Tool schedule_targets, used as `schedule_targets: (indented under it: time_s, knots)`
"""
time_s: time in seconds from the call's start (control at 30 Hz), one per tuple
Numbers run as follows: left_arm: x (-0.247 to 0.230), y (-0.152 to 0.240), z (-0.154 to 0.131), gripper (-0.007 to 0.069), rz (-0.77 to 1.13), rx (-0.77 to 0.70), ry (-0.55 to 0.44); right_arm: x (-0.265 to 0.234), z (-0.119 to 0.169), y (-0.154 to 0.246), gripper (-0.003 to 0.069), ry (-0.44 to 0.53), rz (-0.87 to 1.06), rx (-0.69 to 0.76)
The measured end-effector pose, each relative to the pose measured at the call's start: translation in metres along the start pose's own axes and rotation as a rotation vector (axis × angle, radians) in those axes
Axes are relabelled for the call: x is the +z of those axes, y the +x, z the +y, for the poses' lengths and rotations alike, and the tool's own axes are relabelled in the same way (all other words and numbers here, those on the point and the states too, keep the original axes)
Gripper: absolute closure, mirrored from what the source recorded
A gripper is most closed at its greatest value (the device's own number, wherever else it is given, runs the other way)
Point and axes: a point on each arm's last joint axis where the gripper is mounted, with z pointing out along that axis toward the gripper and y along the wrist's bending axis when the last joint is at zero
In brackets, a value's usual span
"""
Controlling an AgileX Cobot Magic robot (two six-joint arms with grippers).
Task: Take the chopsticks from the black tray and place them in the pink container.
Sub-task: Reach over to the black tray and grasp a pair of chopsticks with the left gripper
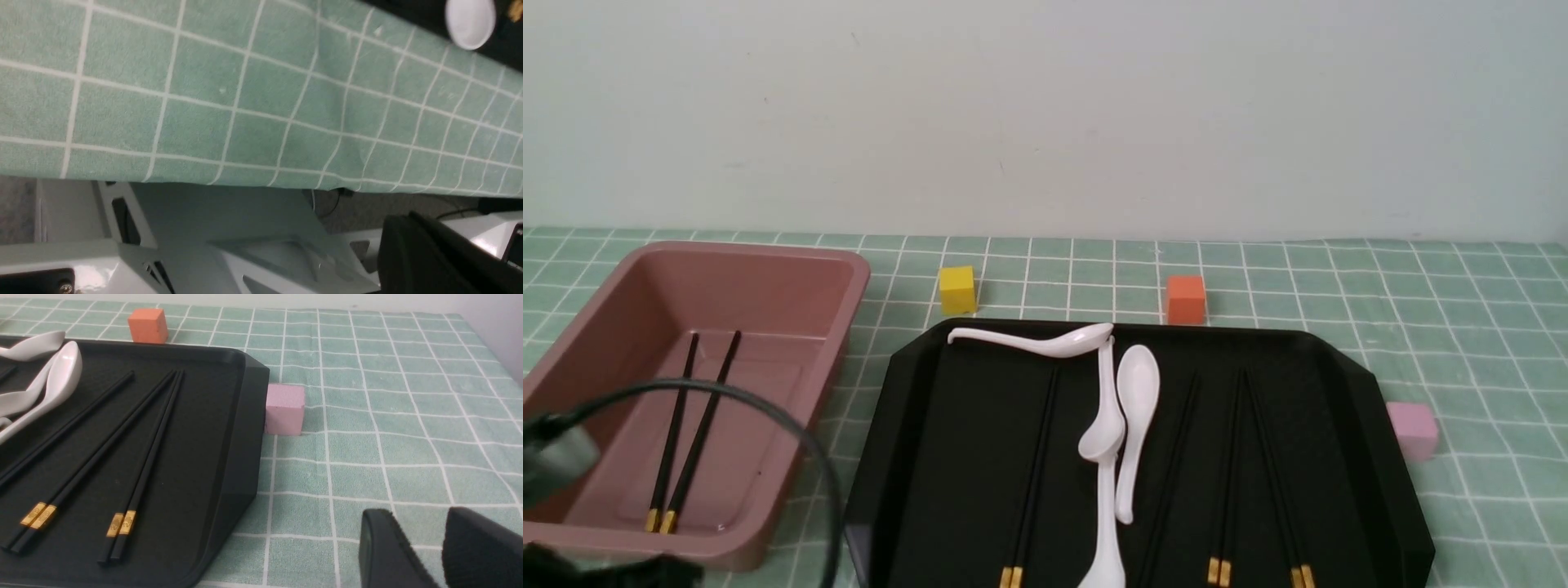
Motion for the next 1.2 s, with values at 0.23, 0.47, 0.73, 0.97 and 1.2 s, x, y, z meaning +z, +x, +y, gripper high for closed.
schedule_targets:
  time_s: [0.23,0.47,0.73,0.97,1.2]
  knots:
    - [0.014,-0.018,-0.025,0.0638,0.032,0.014,-0.001,0.000,0.000,0.000,0.0419,0.000,0.000,0.000]
    - [0.039,-0.034,-0.070,0.0637,0.028,0.131,-0.224,0.000,0.000,0.000,0.0419,0.000,0.000,0.000]
    - [0.104,-0.050,-0.133,0.0536,0.006,0.293,-0.340,0.000,0.000,0.000,0.0419,0.000,0.000,0.000]
    - [0.148,-0.065,-0.161,0.0321,-0.049,0.355,-0.296,0.000,0.000,0.000,0.0419,0.000,0.000,0.000]
    - [0.182,-0.076,-0.159,0.0244,-0.050,0.431,-0.332,0.000,0.000,0.000,0.0419,0.000,0.000,0.000]
